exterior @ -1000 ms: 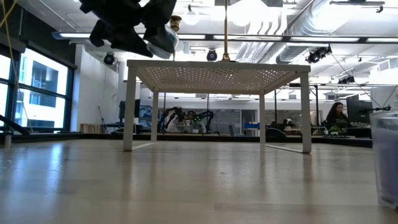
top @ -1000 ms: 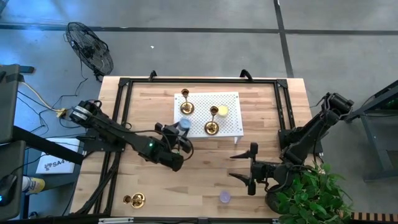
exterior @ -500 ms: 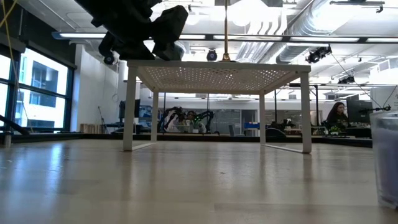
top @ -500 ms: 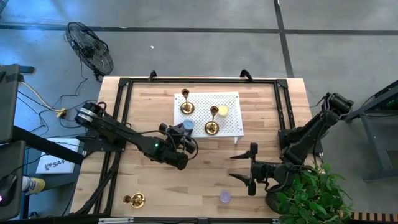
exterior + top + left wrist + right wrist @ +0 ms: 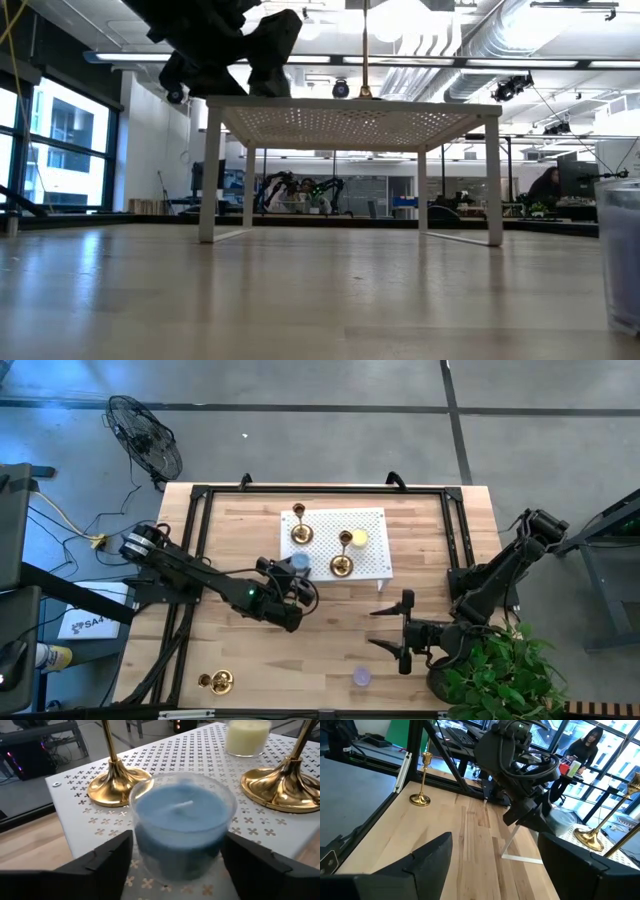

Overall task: Pick & Place candle stick holders
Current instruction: Put the blue scented candle on the shelf, then adjust the shelf on the table

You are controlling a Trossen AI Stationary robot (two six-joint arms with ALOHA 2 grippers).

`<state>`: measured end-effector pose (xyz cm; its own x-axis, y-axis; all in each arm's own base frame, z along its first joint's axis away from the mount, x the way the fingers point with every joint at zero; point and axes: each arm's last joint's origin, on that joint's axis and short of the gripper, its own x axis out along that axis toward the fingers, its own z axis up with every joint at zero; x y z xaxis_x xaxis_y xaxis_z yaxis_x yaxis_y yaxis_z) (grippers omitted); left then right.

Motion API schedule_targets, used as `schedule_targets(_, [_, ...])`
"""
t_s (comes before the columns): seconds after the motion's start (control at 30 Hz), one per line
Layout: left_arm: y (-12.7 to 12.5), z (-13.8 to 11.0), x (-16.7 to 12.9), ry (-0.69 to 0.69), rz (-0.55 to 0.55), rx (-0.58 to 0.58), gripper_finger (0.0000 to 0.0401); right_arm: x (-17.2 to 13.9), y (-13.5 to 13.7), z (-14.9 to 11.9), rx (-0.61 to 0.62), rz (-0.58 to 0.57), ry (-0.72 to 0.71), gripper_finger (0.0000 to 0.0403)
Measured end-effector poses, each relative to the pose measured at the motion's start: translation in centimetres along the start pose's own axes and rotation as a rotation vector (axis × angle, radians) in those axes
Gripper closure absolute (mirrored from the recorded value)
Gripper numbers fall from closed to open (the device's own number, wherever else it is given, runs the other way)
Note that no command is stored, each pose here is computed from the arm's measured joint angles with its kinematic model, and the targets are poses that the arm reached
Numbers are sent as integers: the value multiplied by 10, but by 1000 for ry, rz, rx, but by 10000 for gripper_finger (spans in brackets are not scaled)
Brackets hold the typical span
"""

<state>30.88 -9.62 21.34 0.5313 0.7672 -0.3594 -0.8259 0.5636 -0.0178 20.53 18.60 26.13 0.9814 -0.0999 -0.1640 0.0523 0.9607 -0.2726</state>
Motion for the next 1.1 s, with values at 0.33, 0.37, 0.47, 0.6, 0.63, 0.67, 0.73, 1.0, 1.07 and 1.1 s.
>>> schedule_targets(0.33, [-1,1,-1,0,-4,-3,85,0,0,0,0,-1,0,114])
schedule_targets(0.37, [-2,2,-1,-3,-3,-2,84,0,0,0,0,-3,0,114])
schedule_targets(0.47, [-5,7,-3,2,-16,-3,83,0,0,0,0,-3,0,114])
schedule_targets(0.6, [-12,17,-6,34,-61,22,83,0,0,0,0,-4,0,114])
schedule_targets(0.63, [-14,19,-7,39,-71,25,83,0,0,0,0,-3,0,114])
schedule_targets(0.67, [-15,21,-8,47,-81,21,82,0,0,0,0,-3,0,114])
schedule_targets(0.73, [-16,22,-8,62,-95,15,82,0,0,0,0,-3,0,114])
schedule_targets(1.0, [-13,20,-7,72,-73,39,82,0,0,0,0,0,0,114])
schedule_targets(1.07, [-11,20,-7,62,-56,37,82,0,0,0,0,0,0,114])
schedule_targets(1.1, [-11,20,-7,54,-49,38,82,0,0,0,0,2,0,114])
